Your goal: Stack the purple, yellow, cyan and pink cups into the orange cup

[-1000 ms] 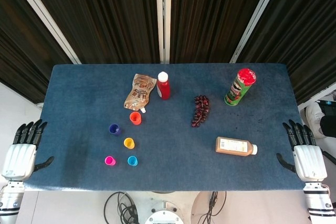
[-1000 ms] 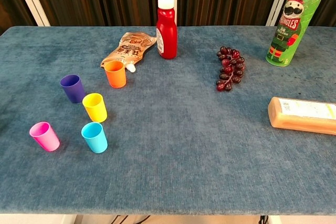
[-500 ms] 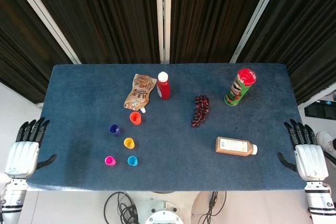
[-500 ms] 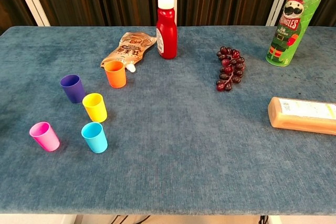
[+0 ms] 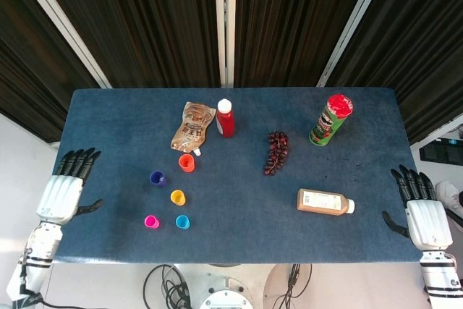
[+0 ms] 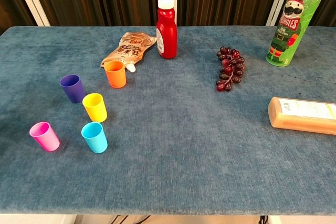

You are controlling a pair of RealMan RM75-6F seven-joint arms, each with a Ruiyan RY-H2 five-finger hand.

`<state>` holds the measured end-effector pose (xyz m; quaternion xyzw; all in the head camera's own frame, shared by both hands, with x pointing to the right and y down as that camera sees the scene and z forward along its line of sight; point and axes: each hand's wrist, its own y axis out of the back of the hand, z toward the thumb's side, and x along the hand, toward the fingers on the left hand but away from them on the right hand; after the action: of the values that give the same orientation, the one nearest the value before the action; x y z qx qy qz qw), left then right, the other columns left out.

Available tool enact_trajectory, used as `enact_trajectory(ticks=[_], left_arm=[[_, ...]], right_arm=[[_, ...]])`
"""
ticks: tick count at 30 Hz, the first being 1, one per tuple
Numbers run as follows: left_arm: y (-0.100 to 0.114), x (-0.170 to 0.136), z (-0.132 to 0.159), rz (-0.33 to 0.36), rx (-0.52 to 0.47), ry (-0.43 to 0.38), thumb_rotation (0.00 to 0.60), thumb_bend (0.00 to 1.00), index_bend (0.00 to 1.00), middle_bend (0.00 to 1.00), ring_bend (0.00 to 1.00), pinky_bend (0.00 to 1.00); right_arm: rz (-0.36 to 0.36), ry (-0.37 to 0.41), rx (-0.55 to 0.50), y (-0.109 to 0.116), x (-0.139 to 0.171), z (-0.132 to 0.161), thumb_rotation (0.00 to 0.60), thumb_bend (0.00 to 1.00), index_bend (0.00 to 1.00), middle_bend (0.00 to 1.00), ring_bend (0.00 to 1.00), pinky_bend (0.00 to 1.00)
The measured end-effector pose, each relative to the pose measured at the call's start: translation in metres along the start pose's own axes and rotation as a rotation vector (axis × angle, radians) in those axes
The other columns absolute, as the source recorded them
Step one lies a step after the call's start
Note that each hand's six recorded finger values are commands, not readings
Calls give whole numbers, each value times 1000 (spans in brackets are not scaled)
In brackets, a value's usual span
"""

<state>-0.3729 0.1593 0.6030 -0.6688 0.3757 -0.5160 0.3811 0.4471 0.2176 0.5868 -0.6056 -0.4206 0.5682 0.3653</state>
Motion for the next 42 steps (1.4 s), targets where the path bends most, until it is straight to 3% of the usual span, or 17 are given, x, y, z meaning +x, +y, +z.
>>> enact_trajectory(ticks=[11,20,30,42], left_arm=[[-46,60,39,-163,-85,-83,600,145,117,127,80,58],[-80,87,58,-231,-80,-100,600,166,181,169,116,58],[-101,98,62,-260,-81,-78,600,207,305,278,287,124],[-116,101,68,-255,-91,-98,600,283,381,402,392,145]], right_arm=[[-6,6,0,8,3,0,600,209,0,0,0,0],[-2,-1,-5,8,4,-2,600,208,0,0,0,0],[4,-7,-9,7,3,-6,600,206,0,0,0,0],[11,-35,-16,3,4,-14,600,208,0,0,0,0]])
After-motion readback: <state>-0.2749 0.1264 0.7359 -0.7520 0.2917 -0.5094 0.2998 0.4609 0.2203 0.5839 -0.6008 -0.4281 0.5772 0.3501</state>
